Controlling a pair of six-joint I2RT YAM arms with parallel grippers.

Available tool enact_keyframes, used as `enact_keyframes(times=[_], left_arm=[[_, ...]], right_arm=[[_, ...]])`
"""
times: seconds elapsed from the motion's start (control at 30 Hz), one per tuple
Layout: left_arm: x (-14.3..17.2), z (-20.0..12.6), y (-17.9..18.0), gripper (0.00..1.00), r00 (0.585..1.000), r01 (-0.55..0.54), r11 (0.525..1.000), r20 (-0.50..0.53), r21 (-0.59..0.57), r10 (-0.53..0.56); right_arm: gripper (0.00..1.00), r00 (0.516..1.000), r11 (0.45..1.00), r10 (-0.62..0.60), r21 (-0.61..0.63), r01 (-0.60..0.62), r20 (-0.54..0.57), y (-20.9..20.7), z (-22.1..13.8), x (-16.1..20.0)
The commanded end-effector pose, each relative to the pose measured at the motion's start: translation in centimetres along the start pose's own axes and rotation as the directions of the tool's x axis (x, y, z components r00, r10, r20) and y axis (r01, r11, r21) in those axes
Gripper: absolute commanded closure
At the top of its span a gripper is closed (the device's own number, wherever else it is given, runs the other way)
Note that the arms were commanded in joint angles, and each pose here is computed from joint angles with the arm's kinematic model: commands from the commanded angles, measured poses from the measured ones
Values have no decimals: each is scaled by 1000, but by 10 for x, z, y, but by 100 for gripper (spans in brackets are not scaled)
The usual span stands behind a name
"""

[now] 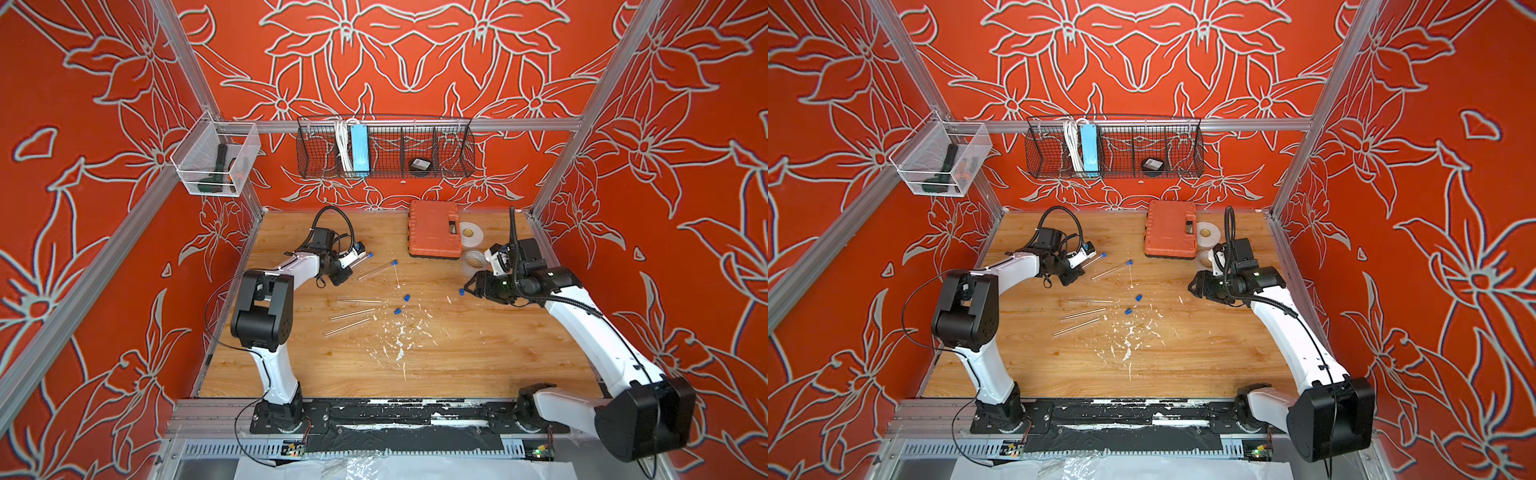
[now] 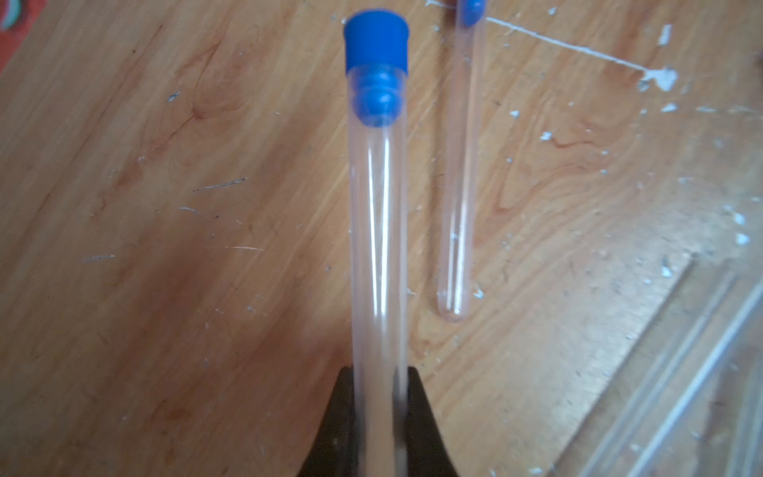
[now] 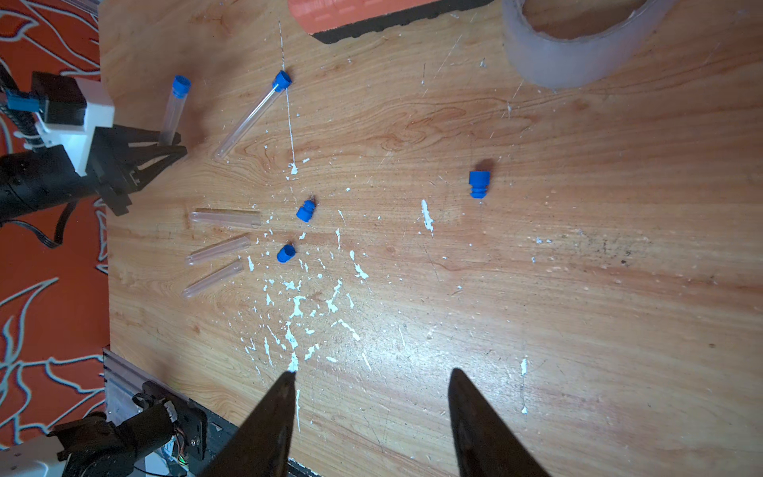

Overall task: Insert stoppers into test tubes
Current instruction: Place the test tube at the center of the board.

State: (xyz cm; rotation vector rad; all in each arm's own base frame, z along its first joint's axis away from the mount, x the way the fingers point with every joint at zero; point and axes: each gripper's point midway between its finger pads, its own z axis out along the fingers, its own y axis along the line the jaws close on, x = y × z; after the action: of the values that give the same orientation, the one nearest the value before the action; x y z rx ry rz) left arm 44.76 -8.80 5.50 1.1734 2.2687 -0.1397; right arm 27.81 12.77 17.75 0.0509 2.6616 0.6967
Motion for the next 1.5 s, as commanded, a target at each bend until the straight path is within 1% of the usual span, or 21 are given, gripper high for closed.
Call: enact_keyframes(times=[0.0,0.37,0.6,0.87,1.13,1.47], left_arm=[[13,7,5,100,998,29,999,-57,25,-28],[30,25,14,99,994,49,999,-99,13,-48],[35,32,18,99,993,50,999,-109,12,-48],[37,39,14,97,992,56,998,-113,40,-51],[45,42,8,95,987,60,996,-151,72,-49],[48,30,-6,88,981,77,990,-189,117,-54]], right_arm=[[41,1000,1000,-6,-6,6,-16,3,-3,-4],[41,999,1000,10,1,-10,-31,0,1,-7],[40,999,1000,17,0,-17,-35,0,2,-8],[41,999,1000,22,-1,-22,-32,-1,2,-8],[41,999,1000,18,-7,-18,-38,2,2,-11],[40,999,1000,14,-16,-15,-43,2,3,-9]])
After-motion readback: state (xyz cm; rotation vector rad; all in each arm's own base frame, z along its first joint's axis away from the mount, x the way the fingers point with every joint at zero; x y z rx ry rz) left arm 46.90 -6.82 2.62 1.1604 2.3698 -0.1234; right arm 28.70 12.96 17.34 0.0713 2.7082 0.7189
